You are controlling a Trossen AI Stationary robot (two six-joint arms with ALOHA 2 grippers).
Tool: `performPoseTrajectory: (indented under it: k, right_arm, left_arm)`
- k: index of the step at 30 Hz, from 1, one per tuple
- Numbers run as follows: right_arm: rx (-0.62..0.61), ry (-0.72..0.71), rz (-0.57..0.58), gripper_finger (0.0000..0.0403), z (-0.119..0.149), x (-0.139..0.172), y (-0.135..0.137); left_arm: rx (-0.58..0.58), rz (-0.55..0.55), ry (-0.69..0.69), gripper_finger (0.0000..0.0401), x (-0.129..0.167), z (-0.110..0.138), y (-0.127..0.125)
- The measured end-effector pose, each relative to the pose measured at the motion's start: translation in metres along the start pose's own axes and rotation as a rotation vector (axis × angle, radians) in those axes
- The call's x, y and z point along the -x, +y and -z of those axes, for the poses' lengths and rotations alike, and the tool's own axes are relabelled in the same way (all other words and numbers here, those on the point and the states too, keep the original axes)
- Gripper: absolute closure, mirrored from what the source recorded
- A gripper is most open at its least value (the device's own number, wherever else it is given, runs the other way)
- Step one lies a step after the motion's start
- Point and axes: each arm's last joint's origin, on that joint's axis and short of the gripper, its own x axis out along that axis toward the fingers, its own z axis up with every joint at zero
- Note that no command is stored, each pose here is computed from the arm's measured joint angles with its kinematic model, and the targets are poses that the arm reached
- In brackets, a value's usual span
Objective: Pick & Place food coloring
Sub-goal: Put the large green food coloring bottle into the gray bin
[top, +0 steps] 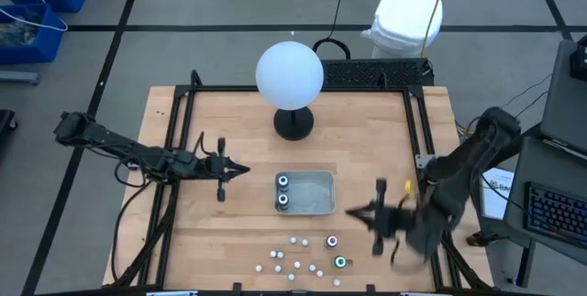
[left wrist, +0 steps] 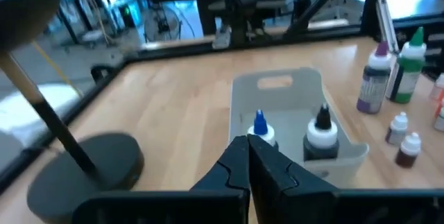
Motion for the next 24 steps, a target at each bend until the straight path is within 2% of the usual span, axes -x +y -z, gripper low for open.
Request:
performPoseTrajectory:
  k: [3, 5, 9, 13, 16, 21, 24]
  right_arm:
    - [0.027, -0.016, -0.035, 0.0403, -0.005, -0.002, 0.04]
    - [0.055, -0.035, -0.019, 0.0403, -0.003, -0.002, 0.062]
    - [0.065, -0.072, 0.014, 0.0403, 0.009, 0.004, 0.089]
    - [0.021, -0.055, -0.003, 0.0402, 0.028, 0.006, 0.1]
    - [-0.031, -0.05, -0.009, 0.0386, 0.042, 0.002, 0.102]
    - [-0.062, -0.102, -0.028, 0.0321, 0.06, -0.003, 0.105]
    - [-0.083, -0.15, -0.113, 0.0275, 0.065, -0.003, 0.106]
  left_arm:
    - [0.024, -0.001, -0.023, 0.0381, 0.0, -0.002, 0.0]
    - [0.028, 0.0, -0.021, 0.0374, 0.0, -0.002, 0.0]
    - [-0.007, -0.005, -0.049, 0.037, 0.0, -0.005, 0.001]
    - [-0.008, -0.009, -0.072, 0.0377, 0.0, -0.007, 0.001]
    - [-0.012, -0.009, -0.07, 0.0385, 0.0, -0.007, 0.001]
    - [-0.013, -0.008, -0.069, 0.0396, 0.0, -0.007, 0.001]
    - [-0.015, -0.008, -0.066, 0.0396, 0.0, -0.007, 0.001]
